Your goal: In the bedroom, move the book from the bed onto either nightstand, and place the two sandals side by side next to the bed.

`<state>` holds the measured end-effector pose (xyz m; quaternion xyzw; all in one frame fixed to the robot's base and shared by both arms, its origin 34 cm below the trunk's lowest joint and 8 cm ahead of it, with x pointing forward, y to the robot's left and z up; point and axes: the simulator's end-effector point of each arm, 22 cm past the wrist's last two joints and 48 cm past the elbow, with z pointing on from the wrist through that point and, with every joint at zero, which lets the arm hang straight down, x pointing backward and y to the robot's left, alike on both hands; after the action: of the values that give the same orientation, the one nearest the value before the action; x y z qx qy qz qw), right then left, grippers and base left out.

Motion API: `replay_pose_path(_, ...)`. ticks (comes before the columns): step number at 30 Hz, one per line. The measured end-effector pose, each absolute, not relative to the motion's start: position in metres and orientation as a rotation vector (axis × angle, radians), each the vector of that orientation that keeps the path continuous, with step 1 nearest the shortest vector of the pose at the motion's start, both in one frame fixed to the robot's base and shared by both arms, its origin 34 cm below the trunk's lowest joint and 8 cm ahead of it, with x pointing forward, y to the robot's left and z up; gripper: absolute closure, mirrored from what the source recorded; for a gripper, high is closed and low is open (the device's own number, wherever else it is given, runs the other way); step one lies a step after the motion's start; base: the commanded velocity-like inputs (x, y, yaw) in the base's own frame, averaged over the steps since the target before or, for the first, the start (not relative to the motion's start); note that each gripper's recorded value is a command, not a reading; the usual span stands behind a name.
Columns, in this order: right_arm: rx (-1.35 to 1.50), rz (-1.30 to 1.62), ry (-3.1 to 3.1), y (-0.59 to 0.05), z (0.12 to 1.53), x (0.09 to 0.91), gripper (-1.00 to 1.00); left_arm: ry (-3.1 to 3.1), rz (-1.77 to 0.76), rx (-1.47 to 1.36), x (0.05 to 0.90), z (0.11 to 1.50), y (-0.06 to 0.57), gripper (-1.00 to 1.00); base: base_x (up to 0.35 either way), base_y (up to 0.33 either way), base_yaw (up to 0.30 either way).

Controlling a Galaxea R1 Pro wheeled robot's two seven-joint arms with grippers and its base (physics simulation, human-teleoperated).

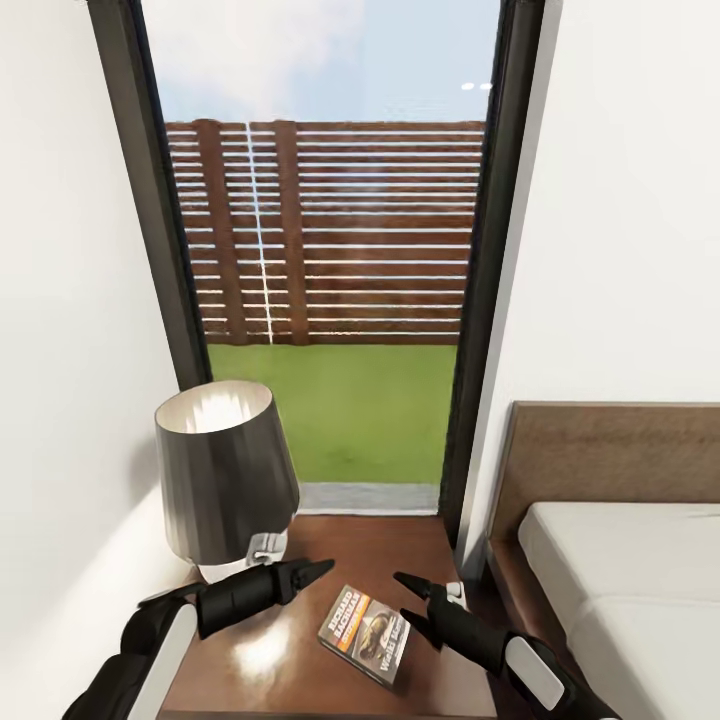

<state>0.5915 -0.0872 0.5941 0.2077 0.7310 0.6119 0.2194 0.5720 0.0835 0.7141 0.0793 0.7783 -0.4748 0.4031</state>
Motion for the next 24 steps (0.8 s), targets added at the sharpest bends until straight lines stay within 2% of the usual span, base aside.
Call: replay_pose_path(24, 0.574, 1.689, 2.025, -0.087, 0.642, 0.6, -1.0, 1.973, -1.19, 0.19, 0.582, 0.761, 0.084, -1.0, 0.0, 0.0, 0.0)
